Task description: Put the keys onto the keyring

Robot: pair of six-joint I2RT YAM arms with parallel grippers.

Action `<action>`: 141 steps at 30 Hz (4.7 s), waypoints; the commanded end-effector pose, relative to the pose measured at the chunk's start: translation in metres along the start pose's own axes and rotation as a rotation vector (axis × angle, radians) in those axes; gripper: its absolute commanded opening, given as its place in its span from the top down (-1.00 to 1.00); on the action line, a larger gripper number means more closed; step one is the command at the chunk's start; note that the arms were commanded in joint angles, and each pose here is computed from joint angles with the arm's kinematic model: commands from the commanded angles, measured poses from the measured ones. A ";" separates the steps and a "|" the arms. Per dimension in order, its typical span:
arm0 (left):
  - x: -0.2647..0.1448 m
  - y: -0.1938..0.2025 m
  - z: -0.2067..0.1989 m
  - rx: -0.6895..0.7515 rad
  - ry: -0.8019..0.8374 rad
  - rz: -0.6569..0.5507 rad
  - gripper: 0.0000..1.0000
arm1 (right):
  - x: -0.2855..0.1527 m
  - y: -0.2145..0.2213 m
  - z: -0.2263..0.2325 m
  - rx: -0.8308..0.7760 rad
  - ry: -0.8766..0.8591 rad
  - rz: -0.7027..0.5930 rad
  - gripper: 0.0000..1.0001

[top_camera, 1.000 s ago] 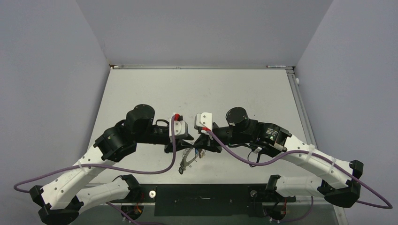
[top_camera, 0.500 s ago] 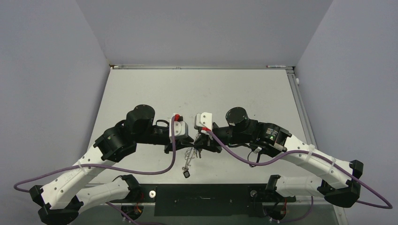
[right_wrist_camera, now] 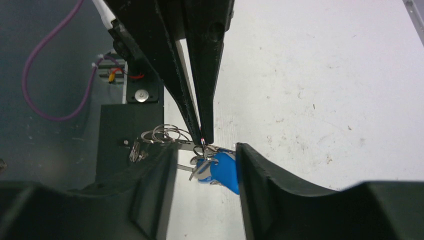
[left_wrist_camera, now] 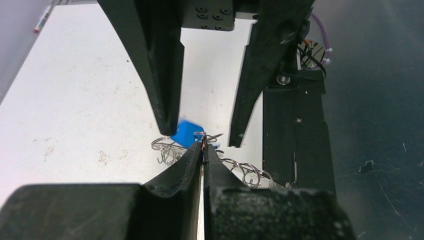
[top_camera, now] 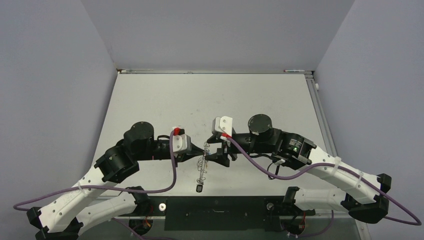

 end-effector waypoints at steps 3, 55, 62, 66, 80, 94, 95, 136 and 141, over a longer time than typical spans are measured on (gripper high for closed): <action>-0.007 -0.032 0.007 0.078 -0.080 -0.201 1.00 | -0.033 -0.035 0.009 -0.053 0.039 -0.247 -0.08; -0.015 -0.054 -0.002 0.079 -0.076 -0.484 1.00 | -0.012 -0.008 0.011 0.045 -0.006 -0.271 0.77; -0.014 -0.052 0.006 0.066 -0.148 -0.481 1.00 | -0.009 0.000 0.010 0.090 0.008 -0.300 0.75; -0.015 -0.050 0.008 0.065 -0.169 -0.477 1.00 | -0.011 0.004 0.010 0.099 0.018 -0.303 0.71; -0.018 -0.048 0.010 0.074 -0.199 -0.491 1.00 | -0.049 -0.020 0.011 0.057 0.117 -0.405 0.34; -0.020 -0.049 0.010 0.051 -0.204 -0.521 1.00 | -0.036 -0.036 0.014 0.106 0.040 -0.581 0.46; -0.020 -0.049 0.010 0.051 -0.206 -0.522 1.00 | -0.036 -0.037 0.014 0.110 0.039 -0.596 0.47; -0.023 -0.046 0.014 0.032 -0.199 -0.551 1.00 | -0.008 -0.029 0.006 0.149 0.026 -0.603 0.64; -0.023 -0.046 0.013 0.030 -0.197 -0.554 1.00 | -0.010 -0.031 0.004 0.151 0.046 -0.615 0.47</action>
Point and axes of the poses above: each gripper's point midway between its finger pads, its own x axis out along the fingers, its own z axis along the line the jaws close on, y = z × x, the point moved 7 cm from there along -x, back along the fingers, and after that the axes turned 9 degrees about x, right-handed, at the moved point
